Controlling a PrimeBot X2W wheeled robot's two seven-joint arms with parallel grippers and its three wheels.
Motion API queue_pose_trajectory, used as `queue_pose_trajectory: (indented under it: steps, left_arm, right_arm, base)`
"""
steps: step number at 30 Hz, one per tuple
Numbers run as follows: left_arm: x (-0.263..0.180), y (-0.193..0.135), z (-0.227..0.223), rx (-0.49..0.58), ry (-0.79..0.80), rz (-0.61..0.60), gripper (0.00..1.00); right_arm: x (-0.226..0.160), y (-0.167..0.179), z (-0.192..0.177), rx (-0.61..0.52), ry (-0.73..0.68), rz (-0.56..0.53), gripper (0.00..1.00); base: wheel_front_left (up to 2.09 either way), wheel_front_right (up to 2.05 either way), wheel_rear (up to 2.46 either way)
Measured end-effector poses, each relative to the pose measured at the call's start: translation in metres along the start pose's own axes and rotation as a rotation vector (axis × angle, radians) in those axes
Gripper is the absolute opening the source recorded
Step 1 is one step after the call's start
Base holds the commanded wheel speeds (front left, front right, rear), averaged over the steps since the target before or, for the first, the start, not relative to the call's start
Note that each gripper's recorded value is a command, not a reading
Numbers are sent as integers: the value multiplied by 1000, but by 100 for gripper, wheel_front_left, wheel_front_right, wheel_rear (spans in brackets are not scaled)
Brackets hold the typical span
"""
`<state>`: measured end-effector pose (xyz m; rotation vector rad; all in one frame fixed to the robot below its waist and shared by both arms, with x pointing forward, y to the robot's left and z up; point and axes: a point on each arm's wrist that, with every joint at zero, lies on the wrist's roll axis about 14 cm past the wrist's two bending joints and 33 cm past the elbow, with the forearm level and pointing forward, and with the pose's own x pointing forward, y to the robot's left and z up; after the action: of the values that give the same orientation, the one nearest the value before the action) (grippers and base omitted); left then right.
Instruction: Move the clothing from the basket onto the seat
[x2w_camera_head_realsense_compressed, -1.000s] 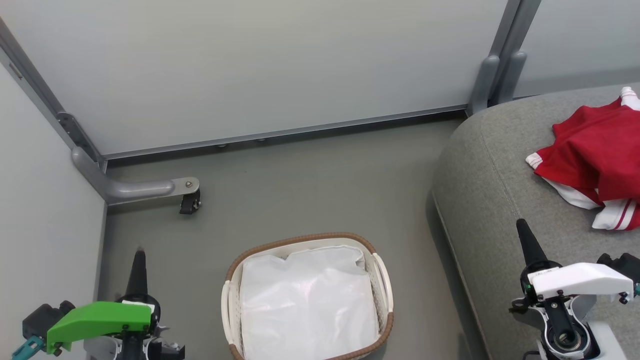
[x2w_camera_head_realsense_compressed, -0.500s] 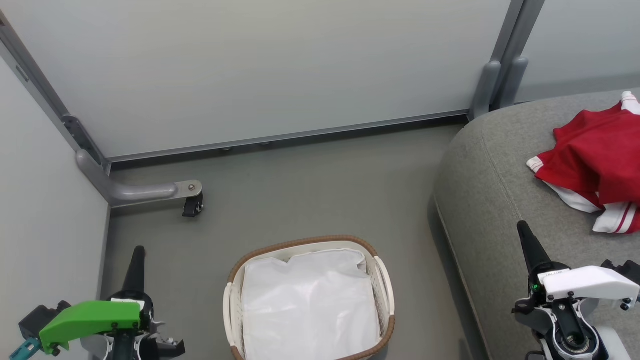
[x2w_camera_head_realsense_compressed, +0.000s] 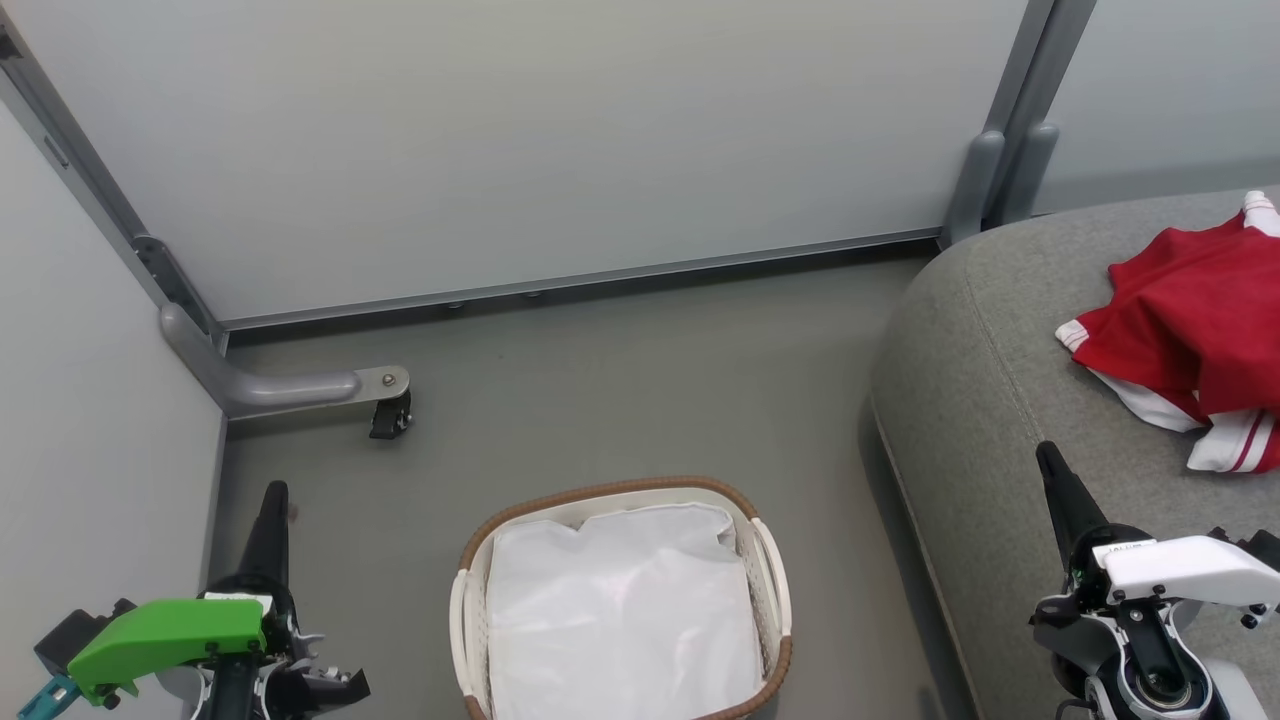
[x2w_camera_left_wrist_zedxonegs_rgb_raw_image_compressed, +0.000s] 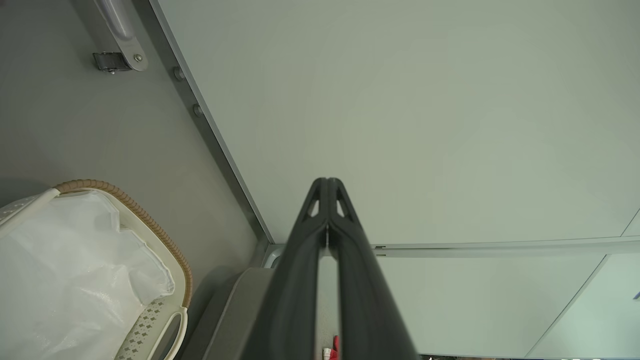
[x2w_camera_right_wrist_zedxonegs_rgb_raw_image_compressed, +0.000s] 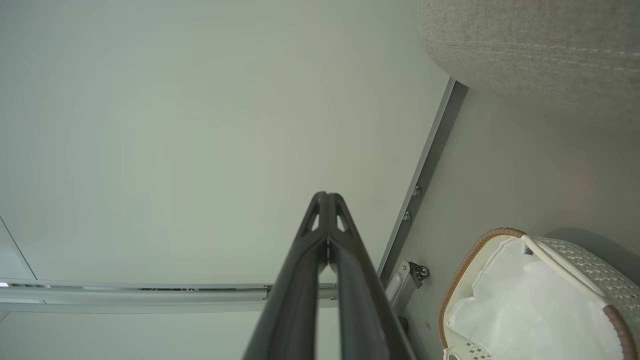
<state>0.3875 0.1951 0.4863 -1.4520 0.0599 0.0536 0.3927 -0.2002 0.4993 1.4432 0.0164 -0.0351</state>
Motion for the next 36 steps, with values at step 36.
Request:
queue_pose_trajectory:
  steps: [36]
  left_arm:
    - [-1, -17, 6, -124, -2, -62, 0]
  right_arm:
    - [-3, 9, 0, 133, 15, 35, 0]
  base:
    - [0, 0, 0]
